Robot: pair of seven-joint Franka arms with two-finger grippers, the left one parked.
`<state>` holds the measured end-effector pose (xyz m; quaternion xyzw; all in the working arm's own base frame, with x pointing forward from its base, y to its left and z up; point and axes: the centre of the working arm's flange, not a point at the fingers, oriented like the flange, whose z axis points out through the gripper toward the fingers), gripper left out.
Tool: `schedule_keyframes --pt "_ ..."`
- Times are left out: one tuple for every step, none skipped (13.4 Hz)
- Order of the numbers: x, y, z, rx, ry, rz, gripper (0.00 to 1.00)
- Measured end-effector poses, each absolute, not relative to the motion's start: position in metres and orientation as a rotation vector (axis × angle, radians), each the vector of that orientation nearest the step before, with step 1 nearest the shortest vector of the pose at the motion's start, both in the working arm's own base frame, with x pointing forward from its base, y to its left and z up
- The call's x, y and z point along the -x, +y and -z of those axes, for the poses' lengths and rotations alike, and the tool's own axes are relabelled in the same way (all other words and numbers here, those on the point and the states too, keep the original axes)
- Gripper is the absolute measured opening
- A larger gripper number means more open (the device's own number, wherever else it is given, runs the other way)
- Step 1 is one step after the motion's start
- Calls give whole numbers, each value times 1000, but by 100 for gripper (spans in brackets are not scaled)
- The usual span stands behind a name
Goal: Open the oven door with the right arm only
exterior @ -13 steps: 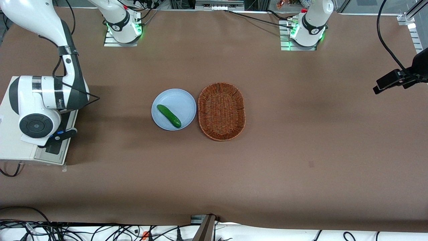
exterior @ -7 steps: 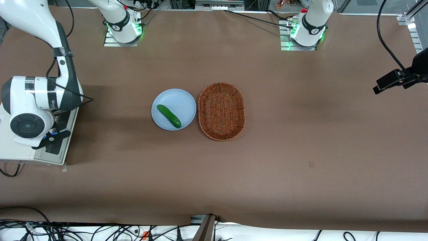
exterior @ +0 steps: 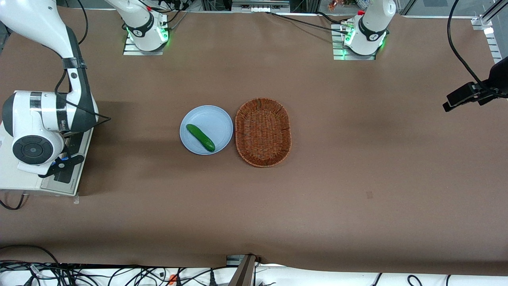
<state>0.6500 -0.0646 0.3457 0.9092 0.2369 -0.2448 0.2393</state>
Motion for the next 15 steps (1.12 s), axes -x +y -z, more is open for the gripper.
schedule_keyframes --pt "-650 -64 -345 -2489 650 670 1" --pt "-650 -64 -344 -2489 651 670 1" --pt "-650 -64 -344 -2489 653 670 1" --pt "-651 -63 -343 -2488 655 668 1" --pt "-651 -62 -342 -2488 658 668 1" --pt "-651 -62 -340 -2488 661 667 1" --pt "-652 -61 -339 -2487 664 666 1" --pt "-652 -60 -338 -2486 667 666 1" --pt "-652 -59 -337 -2486 669 666 1" --pt "-653 -59 -336 -2486 671 665 1" --pt "-653 -58 -333 -2486 674 664 1" --pt "-653 -58 -333 -2485 676 665 1" --pt "-653 -58 -333 -2485 676 665 1" --pt "-653 -58 -332 -2486 676 665 1" --pt "-653 -58 -332 -2486 676 665 1"
